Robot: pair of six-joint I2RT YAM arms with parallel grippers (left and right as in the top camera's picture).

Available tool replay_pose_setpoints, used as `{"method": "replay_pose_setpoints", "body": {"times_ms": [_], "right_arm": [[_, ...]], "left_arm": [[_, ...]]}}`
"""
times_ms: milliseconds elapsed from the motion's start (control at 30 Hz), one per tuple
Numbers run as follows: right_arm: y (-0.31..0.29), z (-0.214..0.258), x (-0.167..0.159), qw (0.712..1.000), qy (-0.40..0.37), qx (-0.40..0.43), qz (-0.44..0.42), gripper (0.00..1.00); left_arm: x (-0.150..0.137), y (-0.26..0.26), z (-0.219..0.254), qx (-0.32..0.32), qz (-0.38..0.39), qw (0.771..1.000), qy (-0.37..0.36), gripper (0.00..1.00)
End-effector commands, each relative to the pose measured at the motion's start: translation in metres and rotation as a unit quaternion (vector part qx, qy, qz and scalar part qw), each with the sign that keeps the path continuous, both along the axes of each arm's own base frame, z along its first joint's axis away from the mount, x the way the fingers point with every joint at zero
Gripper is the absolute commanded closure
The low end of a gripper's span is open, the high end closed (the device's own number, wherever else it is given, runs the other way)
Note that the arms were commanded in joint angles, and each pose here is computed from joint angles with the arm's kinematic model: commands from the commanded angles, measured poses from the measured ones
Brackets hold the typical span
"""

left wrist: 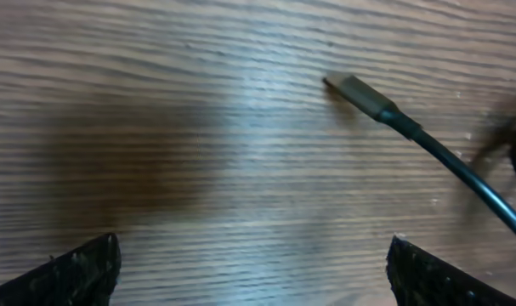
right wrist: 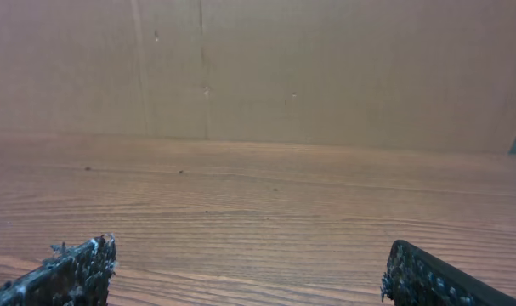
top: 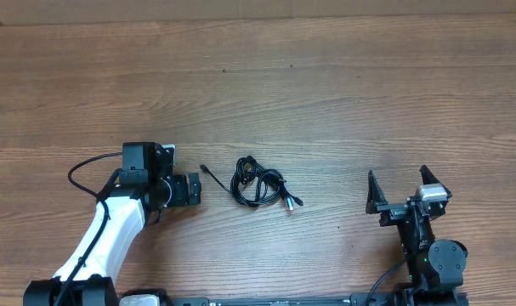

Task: Untangle cables
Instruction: 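Move the left gripper over the black cable bundle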

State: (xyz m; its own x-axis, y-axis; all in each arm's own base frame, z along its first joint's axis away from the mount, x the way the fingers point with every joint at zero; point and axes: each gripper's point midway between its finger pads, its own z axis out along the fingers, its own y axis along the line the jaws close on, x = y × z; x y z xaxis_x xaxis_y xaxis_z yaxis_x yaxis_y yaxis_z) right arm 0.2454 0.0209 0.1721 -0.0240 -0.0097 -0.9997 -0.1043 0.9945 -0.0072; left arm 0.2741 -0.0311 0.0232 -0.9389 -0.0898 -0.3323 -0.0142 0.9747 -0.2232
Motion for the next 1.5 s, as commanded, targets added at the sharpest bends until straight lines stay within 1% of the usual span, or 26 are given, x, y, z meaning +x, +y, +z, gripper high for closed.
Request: {"method": "replay_pose_setpoints", "body": {"times_ms": [0, 133, 267, 400, 500, 767, 1000, 1200, 1467], "right_arm": [[-0.001, -0.002, 0.0, 1.0, -0.002, -0.001, -0.002, 0.0], [-0.001, -0.002, 0.0, 1.0, -0.002, -0.001, -0.002, 0.0], [-0.001, -0.002, 0.0, 1.0, -0.002, -0.001, -0.002, 0.0], [-0.001, -0.002, 0.0, 1.0, -0.002, -0.001, -0.002, 0.0], [-0.001, -0.002, 0.0, 1.0, -0.002, -0.001, -0.002, 0.0], [-0.001, -0.002, 0.0, 1.0, -0.002, -0.001, -0.002, 0.0], [-0.001, -0.002, 0.0, 1.0, -0.002, -0.001, -0.002, 0.0], [-0.001, -0.002, 0.0, 1.0, -0.002, -0.001, -0.002, 0.0], [-0.001, -0.002, 0.0, 1.0, -0.002, -0.001, -0.002, 0.0]], "left_arm": [[0.005, -0.021, 0.012, -0.048, -0.023, 0.999, -0.006, 0.0], [0.004, -0.033, 0.025, -0.042, -0.046, 0.998, 0.008, 0.0], [0.01, -0.054, 0.054, -0.026, -0.086, 0.996, 0.007, 0.0], [0.013, -0.071, 0.082, 0.004, -0.095, 0.995, 0.006, 0.0], [0.011, -0.09, 0.095, 0.004, -0.112, 0.994, 0.0, 0.0], [-0.009, -0.136, 0.098, -0.002, -0.19, 0.982, -0.005, 0.01], [-0.02, -0.156, 0.099, -0.008, -0.224, 0.975, -0.008, 0.0], [-0.019, -0.159, 0.1, -0.014, -0.222, 0.975, -0.011, 0.01], [-0.021, -0.158, 0.099, -0.035, -0.151, 0.988, 0.018, 0.0]]}}
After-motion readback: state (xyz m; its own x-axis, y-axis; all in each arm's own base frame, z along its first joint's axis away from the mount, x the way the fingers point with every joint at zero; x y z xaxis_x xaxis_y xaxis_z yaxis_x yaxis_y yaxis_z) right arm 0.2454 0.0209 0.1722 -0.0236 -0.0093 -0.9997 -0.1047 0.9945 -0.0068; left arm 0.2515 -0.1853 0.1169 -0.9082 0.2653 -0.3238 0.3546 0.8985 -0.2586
